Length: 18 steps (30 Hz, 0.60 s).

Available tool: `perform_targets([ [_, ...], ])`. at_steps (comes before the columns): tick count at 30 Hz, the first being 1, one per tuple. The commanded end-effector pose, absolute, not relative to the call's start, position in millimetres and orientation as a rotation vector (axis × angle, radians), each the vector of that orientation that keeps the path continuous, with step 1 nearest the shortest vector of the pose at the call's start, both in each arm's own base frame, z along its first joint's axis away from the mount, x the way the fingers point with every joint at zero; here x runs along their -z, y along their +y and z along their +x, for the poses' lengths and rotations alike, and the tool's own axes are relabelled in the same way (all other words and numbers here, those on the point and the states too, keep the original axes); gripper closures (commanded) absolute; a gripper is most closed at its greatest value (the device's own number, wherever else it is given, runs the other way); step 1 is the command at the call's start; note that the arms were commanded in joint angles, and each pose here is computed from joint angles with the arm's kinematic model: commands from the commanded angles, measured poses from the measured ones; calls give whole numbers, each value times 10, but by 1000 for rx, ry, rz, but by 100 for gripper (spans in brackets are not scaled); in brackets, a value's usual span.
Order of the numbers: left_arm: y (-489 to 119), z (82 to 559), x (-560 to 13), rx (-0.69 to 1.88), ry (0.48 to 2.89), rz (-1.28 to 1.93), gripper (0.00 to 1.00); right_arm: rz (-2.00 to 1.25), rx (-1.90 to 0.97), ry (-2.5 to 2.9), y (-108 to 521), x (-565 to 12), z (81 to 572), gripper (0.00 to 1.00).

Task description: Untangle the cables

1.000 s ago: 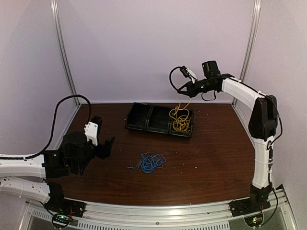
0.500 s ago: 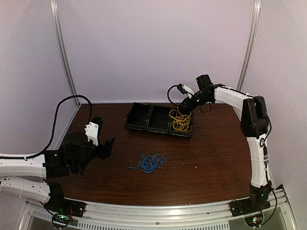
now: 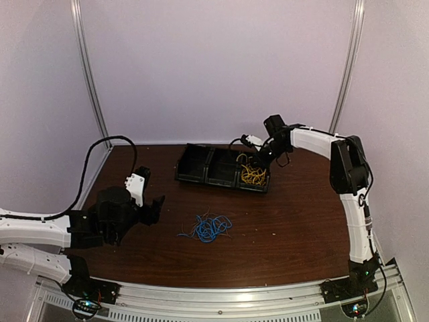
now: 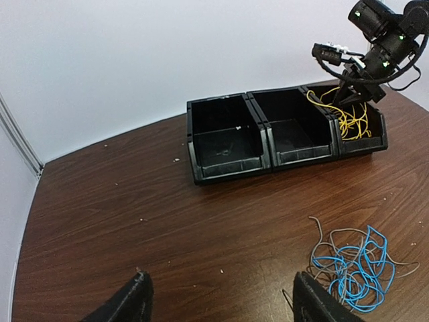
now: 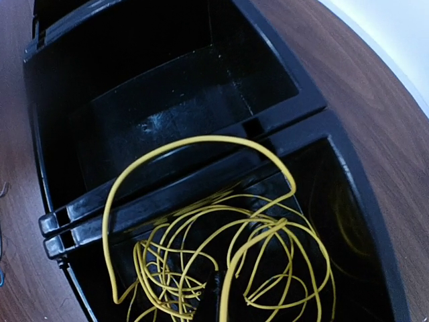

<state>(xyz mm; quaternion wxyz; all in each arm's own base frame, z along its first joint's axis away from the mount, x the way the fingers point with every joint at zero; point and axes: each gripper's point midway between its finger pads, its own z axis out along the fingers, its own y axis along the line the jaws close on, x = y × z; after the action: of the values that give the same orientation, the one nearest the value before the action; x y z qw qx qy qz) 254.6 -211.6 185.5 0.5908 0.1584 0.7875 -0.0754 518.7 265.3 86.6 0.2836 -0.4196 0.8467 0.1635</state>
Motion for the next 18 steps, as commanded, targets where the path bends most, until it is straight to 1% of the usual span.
perform_targets([
  [1,-2171,2585,-2026,232,1790,321,27,-1204,-324,2326,2668,-584,5075,100],
  [11,-2153,2571,-2018,243,1791,310,27,-1251,-214,2372,2760,-386,5019,100],
  [16,-2135,2569,-2011,241,1789,304,27,-1238,-156,2380,2689,-514,5017,100],
  [18,-2134,2569,-2009,242,1788,303,27,-1229,-130,2372,2658,-639,5017,95],
])
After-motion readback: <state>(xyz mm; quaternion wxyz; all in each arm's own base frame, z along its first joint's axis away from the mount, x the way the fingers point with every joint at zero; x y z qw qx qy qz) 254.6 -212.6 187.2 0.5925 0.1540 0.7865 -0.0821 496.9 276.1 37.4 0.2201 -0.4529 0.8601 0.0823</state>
